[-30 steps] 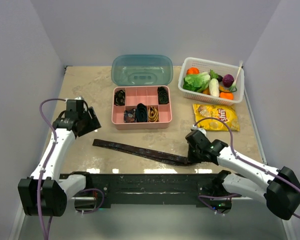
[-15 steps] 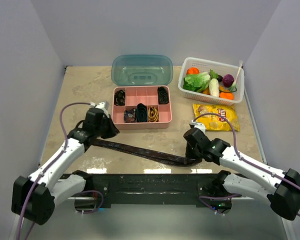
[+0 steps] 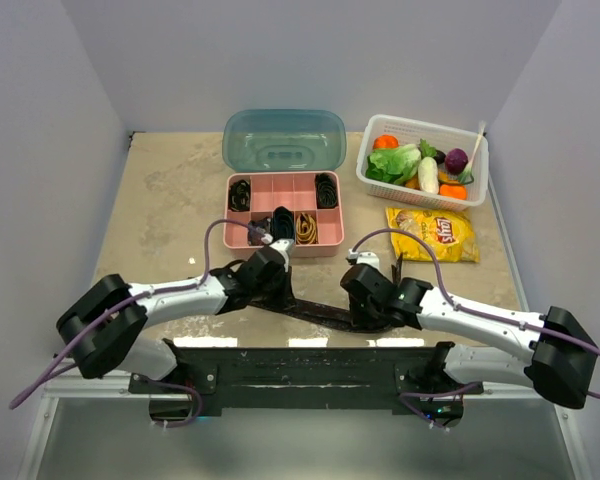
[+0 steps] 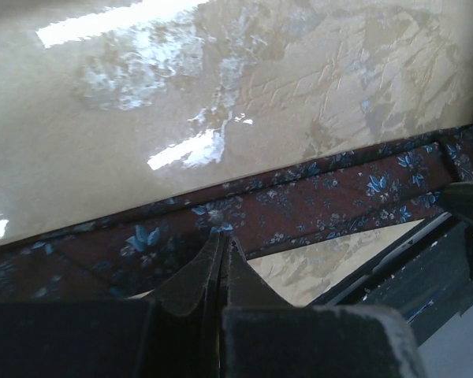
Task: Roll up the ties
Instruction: Flatten out the tie at the center of the board.
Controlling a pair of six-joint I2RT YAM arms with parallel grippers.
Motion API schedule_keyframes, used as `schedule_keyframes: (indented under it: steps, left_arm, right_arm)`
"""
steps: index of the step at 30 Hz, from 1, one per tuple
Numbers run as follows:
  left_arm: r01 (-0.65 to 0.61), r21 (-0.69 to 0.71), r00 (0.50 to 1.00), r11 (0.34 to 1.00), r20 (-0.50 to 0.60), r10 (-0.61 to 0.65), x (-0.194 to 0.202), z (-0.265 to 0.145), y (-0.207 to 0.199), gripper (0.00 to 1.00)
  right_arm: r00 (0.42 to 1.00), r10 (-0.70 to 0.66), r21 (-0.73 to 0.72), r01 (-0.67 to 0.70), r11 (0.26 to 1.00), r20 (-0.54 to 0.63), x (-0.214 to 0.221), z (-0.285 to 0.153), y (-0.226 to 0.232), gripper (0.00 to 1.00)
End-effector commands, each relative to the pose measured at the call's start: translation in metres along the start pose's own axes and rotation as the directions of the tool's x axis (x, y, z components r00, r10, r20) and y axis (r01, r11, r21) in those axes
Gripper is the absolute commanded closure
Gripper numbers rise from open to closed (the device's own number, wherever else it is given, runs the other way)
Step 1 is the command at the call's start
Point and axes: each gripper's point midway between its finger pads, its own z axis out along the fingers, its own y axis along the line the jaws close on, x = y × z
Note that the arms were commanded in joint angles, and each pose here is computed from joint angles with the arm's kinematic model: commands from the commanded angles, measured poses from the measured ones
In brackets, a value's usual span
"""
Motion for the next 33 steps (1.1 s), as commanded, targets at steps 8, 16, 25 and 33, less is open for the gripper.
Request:
schedule_keyframes:
  steps: [8,16,25,33]
  left_arm:
    - [0.038,-0.03,0.998,0.999,0.045,-0.037,-0.006,0.029,-0.008,1.0]
    - [0.186,-0.087,0.982,0.979,0.032,-0.184,0.006,0.035,0.026,1.0]
    - [0.328,-0.074,0.94,0.942,0.126,-0.317,0.0,0.009,0.061,1.0]
    - [0.448,-0.046,0.878,0.893,0.214,-0.429,0.01,-0.015,0.077,1.0]
  right_arm:
    - [1.0,-0.006,-0.095,0.008,0.995,0.017,-0.003,-0.001,0.024,1.0]
    - [0.998,0.045,0.107,-0.05,0.993,0.047,-0.001,0.006,-0.013,1.0]
    - [0.95,0.173,0.158,-0.219,0.963,0.261,-0.034,-0.002,-0.03,1.0]
    - [0.963,0.218,0.224,-0.249,0.942,0.156,-0.005,0.015,-0.036,1.0]
